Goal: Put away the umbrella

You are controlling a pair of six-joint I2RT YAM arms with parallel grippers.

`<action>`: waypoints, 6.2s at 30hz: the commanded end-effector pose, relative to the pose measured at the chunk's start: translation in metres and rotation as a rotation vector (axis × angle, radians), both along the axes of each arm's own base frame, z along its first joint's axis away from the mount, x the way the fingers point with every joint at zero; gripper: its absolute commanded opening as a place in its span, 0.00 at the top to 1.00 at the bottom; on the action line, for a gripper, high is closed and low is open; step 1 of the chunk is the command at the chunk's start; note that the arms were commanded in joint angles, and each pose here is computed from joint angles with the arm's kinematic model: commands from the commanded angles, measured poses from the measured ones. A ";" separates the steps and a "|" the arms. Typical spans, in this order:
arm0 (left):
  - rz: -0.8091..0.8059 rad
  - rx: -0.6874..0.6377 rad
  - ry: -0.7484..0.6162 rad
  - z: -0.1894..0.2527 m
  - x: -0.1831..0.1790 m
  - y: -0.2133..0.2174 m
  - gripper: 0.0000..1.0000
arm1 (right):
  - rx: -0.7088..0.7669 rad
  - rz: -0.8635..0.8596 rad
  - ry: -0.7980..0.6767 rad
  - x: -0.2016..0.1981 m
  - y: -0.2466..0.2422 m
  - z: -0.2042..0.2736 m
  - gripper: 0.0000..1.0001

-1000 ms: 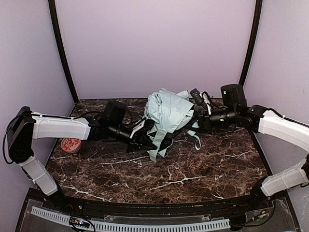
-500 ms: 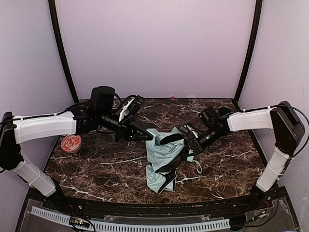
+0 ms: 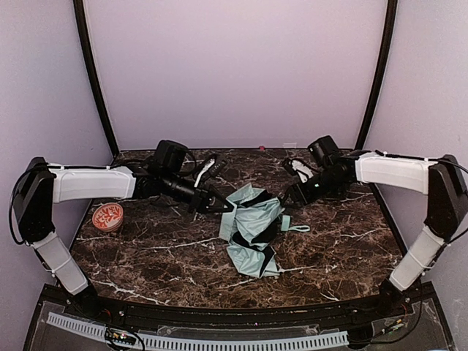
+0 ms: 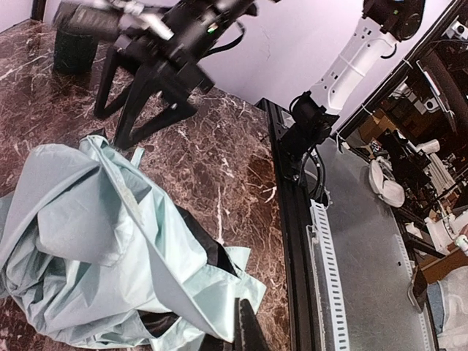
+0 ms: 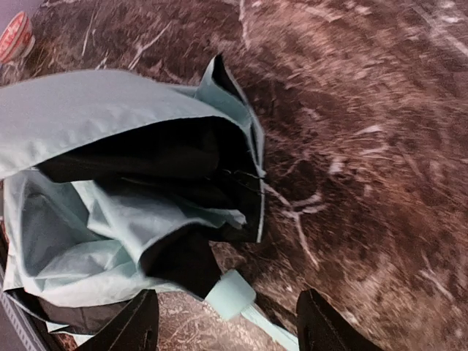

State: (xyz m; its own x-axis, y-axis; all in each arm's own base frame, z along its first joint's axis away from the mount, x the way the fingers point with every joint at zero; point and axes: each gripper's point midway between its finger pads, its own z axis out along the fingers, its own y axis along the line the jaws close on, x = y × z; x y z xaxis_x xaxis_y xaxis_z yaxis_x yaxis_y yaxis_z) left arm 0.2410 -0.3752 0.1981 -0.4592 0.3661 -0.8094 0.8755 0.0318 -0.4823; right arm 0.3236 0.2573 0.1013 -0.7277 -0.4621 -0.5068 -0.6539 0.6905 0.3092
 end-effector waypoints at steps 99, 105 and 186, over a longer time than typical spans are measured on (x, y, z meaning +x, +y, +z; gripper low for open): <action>0.147 0.299 -0.145 -0.034 0.050 0.035 1.00 | 0.130 -0.361 -0.376 -0.082 0.066 0.116 0.57; 0.191 0.326 -0.146 -0.040 0.065 0.052 1.00 | 0.007 -0.168 -0.362 -0.127 0.186 0.081 0.54; -0.187 0.086 0.031 -0.019 -0.083 -0.011 1.00 | 0.512 0.191 -0.065 -0.128 0.106 0.153 0.53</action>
